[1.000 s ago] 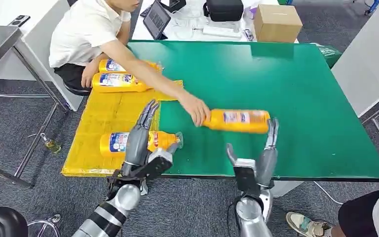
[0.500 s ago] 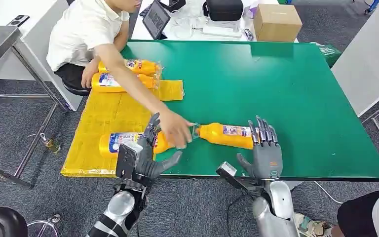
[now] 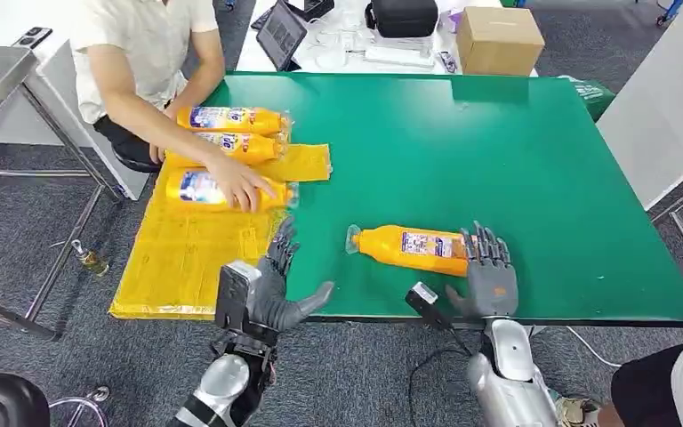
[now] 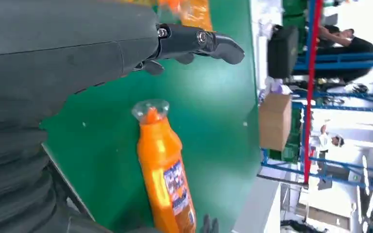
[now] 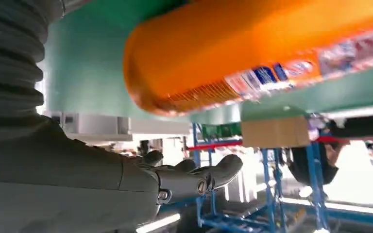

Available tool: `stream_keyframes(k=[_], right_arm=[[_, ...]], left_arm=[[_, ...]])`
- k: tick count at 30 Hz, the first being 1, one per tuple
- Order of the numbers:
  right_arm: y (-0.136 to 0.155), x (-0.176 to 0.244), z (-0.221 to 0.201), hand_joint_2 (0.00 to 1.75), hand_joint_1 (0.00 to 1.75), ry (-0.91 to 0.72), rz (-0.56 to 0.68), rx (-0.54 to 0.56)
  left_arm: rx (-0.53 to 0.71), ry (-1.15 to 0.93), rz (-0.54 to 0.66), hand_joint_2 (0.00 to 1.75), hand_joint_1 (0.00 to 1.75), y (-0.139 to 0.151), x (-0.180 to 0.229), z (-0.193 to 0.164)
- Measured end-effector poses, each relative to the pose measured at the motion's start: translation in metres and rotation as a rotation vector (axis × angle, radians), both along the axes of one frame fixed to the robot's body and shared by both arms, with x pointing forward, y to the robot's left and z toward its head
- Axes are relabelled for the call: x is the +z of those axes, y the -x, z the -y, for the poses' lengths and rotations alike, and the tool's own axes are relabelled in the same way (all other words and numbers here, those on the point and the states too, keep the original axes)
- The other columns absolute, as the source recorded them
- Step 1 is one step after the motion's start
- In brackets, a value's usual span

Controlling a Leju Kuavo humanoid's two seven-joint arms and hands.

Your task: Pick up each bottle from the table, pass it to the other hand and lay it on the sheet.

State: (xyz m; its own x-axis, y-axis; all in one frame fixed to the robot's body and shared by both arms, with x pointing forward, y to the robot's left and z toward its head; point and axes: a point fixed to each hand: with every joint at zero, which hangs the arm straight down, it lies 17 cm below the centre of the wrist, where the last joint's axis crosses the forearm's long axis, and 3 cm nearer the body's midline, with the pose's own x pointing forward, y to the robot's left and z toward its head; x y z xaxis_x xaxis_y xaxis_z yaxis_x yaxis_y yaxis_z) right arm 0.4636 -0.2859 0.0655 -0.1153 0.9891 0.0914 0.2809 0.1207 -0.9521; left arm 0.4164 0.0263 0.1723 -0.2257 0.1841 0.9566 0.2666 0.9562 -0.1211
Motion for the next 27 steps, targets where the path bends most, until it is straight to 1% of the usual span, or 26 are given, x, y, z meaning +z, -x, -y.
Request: stream_keyframes(k=[4, 9, 13, 17, 24, 27], right_arm=[[-0.001, -0.007, 0.003, 1.75, 0.00, 0.014, -0.019, 0.004], [-0.011, -0.014, 0.013, 1.75, 0.00, 0.008, -0.051, -0.013], [-0.026, -0.018, 0.021, 1.75, 0.00, 0.019, -0.082, -0.025], [-0.038, -0.019, 0.031, 1.75, 0.00, 0.020, -0.106, -0.033], [-0.051, -0.020, 0.023, 1.75, 0.00, 0.021, -0.143, -0.008], [-0.054, -0.024, 0.019, 1.75, 0.00, 0.016, -0.167, 0.003]], left_arm=[[-0.010, -0.002, 0.012, 1.75, 0.00, 0.004, 0.004, 0.005], [0.036, -0.081, 0.108, 1.75, 0.00, 0.009, 0.016, 0.007], [0.019, -0.119, 0.153, 1.75, 0.00, 0.015, 0.023, 0.018], [-0.010, -0.121, 0.168, 1.75, 0.00, 0.019, 0.027, 0.028], [-0.046, -0.122, 0.186, 1.75, 0.00, 0.022, 0.034, 0.038], [-0.071, -0.118, 0.171, 1.75, 0.00, 0.023, 0.033, 0.043]])
